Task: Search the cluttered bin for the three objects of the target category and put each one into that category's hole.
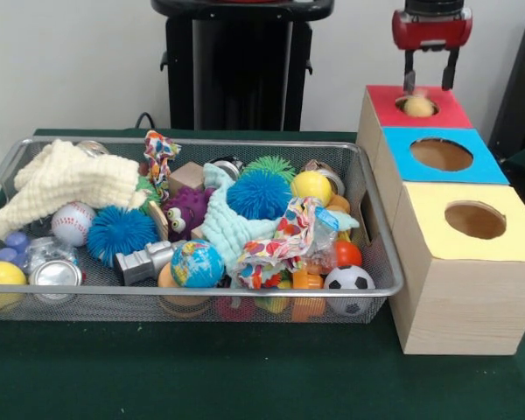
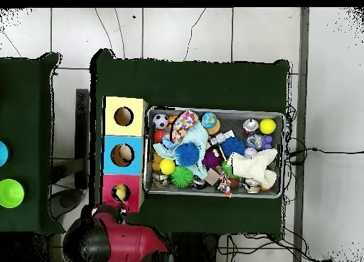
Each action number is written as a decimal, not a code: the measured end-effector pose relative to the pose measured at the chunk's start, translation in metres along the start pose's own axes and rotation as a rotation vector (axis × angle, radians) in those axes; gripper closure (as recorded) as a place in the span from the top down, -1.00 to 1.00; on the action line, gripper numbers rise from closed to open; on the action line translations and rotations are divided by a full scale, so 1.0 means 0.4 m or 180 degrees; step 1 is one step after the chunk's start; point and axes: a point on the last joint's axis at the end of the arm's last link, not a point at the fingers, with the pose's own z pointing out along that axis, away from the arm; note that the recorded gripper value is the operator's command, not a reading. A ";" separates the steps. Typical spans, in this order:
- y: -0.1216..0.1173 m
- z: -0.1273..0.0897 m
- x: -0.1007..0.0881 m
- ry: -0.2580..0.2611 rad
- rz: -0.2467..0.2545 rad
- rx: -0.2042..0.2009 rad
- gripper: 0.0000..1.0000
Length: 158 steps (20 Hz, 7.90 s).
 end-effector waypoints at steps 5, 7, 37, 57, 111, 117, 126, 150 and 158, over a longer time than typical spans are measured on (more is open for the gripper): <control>0.031 -0.114 0.080 0.0487 -0.0156 0.0033 1.00; 0.036 -0.152 0.106 0.0653 -0.0198 0.0041 1.00; -0.224 0.026 -0.069 0.0408 0.0418 0.0207 1.00; -0.229 0.031 -0.080 0.0423 0.0381 0.0157 1.00; -0.073 -0.038 -0.150 0.0912 0.0342 -0.0054 1.00; -0.074 -0.030 -0.180 0.0608 0.0338 -0.0015 1.00; -0.065 -0.023 -0.197 0.0340 0.0289 0.0042 1.00; -0.179 0.048 -0.261 0.0917 0.0565 -0.0380 1.00; -0.191 0.062 -0.295 0.1232 0.0719 -0.0455 1.00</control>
